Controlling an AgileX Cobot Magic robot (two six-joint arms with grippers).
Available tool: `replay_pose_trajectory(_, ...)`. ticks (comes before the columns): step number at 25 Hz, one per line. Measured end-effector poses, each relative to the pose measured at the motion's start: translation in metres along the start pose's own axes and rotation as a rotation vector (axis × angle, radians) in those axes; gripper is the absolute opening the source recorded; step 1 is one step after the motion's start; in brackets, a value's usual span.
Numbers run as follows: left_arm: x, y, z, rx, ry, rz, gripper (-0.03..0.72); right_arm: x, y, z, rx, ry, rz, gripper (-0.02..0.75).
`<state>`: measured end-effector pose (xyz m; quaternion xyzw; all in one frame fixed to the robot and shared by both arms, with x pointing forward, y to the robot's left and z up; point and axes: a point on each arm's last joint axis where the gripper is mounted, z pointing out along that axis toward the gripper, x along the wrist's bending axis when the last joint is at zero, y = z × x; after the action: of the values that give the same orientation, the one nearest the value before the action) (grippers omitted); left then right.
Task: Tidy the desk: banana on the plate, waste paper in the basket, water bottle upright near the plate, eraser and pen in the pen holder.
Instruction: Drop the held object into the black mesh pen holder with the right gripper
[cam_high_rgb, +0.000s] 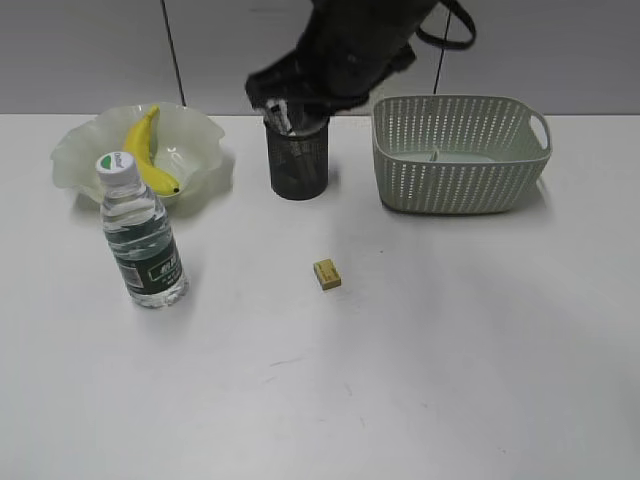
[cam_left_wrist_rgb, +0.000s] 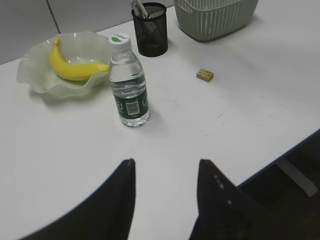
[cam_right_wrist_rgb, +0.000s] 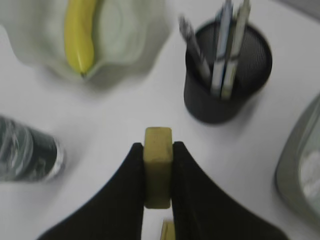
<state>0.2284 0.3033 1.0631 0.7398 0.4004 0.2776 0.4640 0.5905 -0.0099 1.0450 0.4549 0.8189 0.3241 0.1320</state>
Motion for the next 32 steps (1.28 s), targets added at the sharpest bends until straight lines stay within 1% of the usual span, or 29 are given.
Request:
replay_pose_trajectory(4,0.0,0.0,0.0,0.0,0.0,0.0,0.312,0.0,0.021,0.005,-0.246,0.008,-0.043,0.12)
replay_pose_trajectory(5,0.0,0.0,0.0,0.0,0.0,0.0,0.312,0.0,0.024,0.008,-0.291,0.008,-0.053,0.12)
replay_pose_trajectory(7,0.0,0.0,0.0,0.0,0.0,0.0,0.312,-0.005,0.026,0.017,-0.34,0.003,-0.064,0.12)
replay_pose_trajectory(14,0.0,0.0,0.0,0.0,0.0,0.0,0.312,-0.045,0.008,0.075,-0.334,-0.049,-0.035,0.12)
replay_pose_trajectory(18,0.0,0.0,0.0,0.0,0.0,0.0,0.312,-0.049,-0.006,0.103,-0.321,-0.048,-0.035,0.12)
replay_pose_trajectory(20,0.0,0.0,0.0,0.0,0.0,0.0,0.312,-0.05,-0.015,0.116,-0.295,-0.049,-0.035,0.12)
replay_pose_trajectory(21,0.0,0.0,0.0,0.0,0.0,0.0,0.312,-0.05,-0.017,0.119,-0.287,-0.049,-0.035,0.132)
replay_pose_trajectory(23,0.0,0.0,0.0,0.0,0.0,0.0,0.312,-0.05,-0.019,0.123,-0.28,-0.049,-0.035,0.192)
replay_pose_trajectory(26,0.0,0.0,0.0,0.0,0.0,0.0,0.312,-0.05,-0.017,0.122,-0.305,-0.046,-0.036,0.37)
replay_pose_trajectory(28,0.0,0.0,0.0,0.0,0.0,0.0,0.312,-0.05,-0.015,0.119,-0.316,-0.045,-0.037,0.45)
replay_pose_trajectory(29,0.0,0.0,0.0,0.0,0.0,0.0,0.312,-0.049,-0.012,0.116,-0.323,-0.044,-0.037,0.475)
replay_pose_trajectory(32,0.0,0.0,0.0,0.0,0.0,0.0,0.312,-0.048,-0.002,0.098,-0.334,-0.048,-0.036,0.502)
